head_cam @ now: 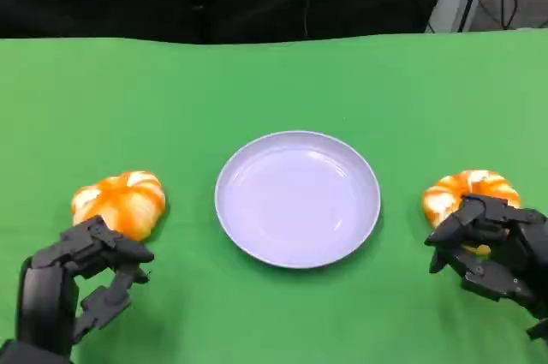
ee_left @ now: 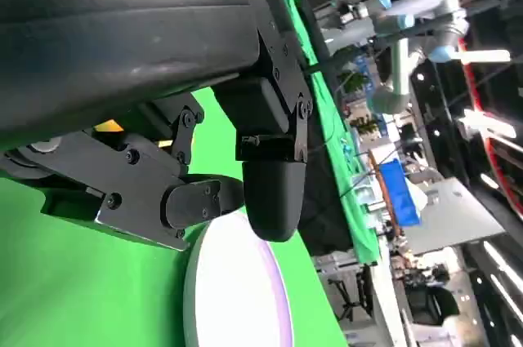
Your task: Grasp the bread from the table and place it into the plate.
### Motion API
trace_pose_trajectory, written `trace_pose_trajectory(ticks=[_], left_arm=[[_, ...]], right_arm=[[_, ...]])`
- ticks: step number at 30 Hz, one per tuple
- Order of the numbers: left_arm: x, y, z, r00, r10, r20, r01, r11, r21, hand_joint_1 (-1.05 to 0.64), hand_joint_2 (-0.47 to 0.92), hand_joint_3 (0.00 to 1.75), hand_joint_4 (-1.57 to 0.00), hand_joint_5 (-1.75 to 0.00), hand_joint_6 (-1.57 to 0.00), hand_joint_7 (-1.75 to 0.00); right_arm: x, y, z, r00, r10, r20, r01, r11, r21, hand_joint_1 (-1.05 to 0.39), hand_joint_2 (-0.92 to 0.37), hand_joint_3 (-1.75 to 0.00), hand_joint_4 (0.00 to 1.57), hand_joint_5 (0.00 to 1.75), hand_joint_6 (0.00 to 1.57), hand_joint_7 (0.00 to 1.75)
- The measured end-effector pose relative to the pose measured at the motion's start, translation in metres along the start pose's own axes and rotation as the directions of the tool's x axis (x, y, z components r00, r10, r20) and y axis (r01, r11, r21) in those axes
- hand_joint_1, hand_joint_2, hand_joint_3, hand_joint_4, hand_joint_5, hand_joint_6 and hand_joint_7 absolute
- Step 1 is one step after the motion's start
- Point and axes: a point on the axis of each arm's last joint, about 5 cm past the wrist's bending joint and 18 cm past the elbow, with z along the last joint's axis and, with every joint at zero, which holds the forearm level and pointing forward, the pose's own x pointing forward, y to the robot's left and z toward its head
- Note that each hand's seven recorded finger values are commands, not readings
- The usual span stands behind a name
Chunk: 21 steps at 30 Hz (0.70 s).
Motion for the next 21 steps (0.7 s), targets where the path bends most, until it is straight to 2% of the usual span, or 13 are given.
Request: trace_pose_trajectory(ticks=[2, 3, 4, 5, 7, 9, 10, 12, 18, 21], left_arm=[[0.0003, 0.0021, -0.0004, 1.0, -0.025, 0.015, 0.025, 1.0, 0.008, -0.12, 0.92, 0.4, -0.81, -1.03, -0.94, -0.79], [0.0008, 0.003, -0.0008, 0.999, -0.037, 0.017, 0.037, 0.999, 0.01, -0.16, 0.92, 0.39, -0.83, -0.93, -0.98, -0.65], [0.0011, 0.0038, -0.0011, 0.999, -0.047, 0.018, 0.047, 0.999, 0.012, -0.2, 0.92, 0.37, -0.86, -0.74, -1.06, -0.4], [0.0015, 0.0044, -0.0014, 0.998, -0.055, 0.018, 0.055, 0.998, 0.015, -0.22, 0.92, 0.36, -0.89, -0.66, -1.09, -0.29], [0.0025, 0.0055, -0.0018, 0.998, -0.061, 0.017, 0.061, 0.998, 0.02, -0.23, 0.92, 0.35, -0.9, -0.6, -1.12, -0.2], [0.003, 0.006, -0.002, 0.998, -0.062, 0.02, 0.062, 0.998, 0.022, -0.3, 0.92, 0.31, -0.97, -0.31, -1.06, -0.06], [0.0029, 0.0059, -0.0021, 0.998, -0.063, 0.023, 0.062, 0.998, 0.022, -0.3, 0.92, 0.3, -0.98, -0.26, -1.05, -0.04], [0.0027, 0.0058, -0.0024, 0.997, -0.068, 0.025, 0.068, 0.997, 0.022, -0.35, 0.92, 0.26, -0.95, -0.13, -0.93, -0.01], [0.0015, 0.0059, -0.0033, 0.997, -0.077, 0.026, 0.076, 0.997, 0.021, -0.33, 0.92, 0.19, -0.91, -0.04, -0.84, 0.0], [0.0011, 0.006, -0.0038, 0.996, -0.087, 0.023, 0.087, 0.996, 0.021, -0.48, 0.92, 0.15, -0.67, -0.01, -0.58, 0.0]], right_arm=[[0.0, 0.0001, -0.0001, 1.0, 0.0, -0.001, 0.0, 1.0, 0.0, 0.08, -0.86, -0.59, 0.82, 1.44, 0.9, 0.98], [0.0, 0.0001, -0.0001, 1.0, 0.001, -0.001, -0.001, 1.0, 0.0, 0.08, -0.86, -0.59, 0.82, 1.44, 0.89, 0.98], [-0.0001, 0.0001, -0.0001, 1.0, 0.003, -0.001, -0.003, 1.0, 0.0, 0.08, -0.86, -0.59, 0.82, 1.44, 0.89, 0.98], [-0.0001, 0.0, -0.0001, 1.0, 0.004, -0.001, -0.004, 1.0, 0.001, 0.08, -0.87, -0.59, 0.82, 1.44, 0.89, 0.98], [-0.0001, 0.0001, -0.0001, 1.0, 0.007, -0.001, -0.007, 1.0, 0.001, 0.08, -0.87, -0.59, 0.82, 1.44, 0.89, 0.98], [-0.0001, 0.0, -0.0001, 1.0, 0.007, -0.001, -0.007, 1.0, 0.001, 0.08, -0.86, -0.59, 0.82, 1.44, 0.89, 0.99], [-0.0001, 0.0001, -0.0001, 1.0, 0.007, -0.001, -0.007, 1.0, 0.001, 0.08, -0.86, -0.59, 0.82, 1.44, 0.89, 0.99], [-0.0001, 0.0001, -0.0001, 1.0, 0.006, -0.001, -0.006, 1.0, 0.0, 0.08, -0.85, -0.6, 0.82, 1.44, 0.89, 1.0], [-0.0011, 0.0004, -0.001, 1.0, 0.005, -0.007, -0.004, 1.0, 0.003, 0.08, -0.84, -0.63, 0.83, 1.44, 0.88, 1.0], [-0.0012, 0.0004, -0.0012, 1.0, 0.004, -0.008, -0.004, 1.0, 0.004, 0.09, -0.84, -0.64, 0.83, 1.44, 0.88, 1.01]])
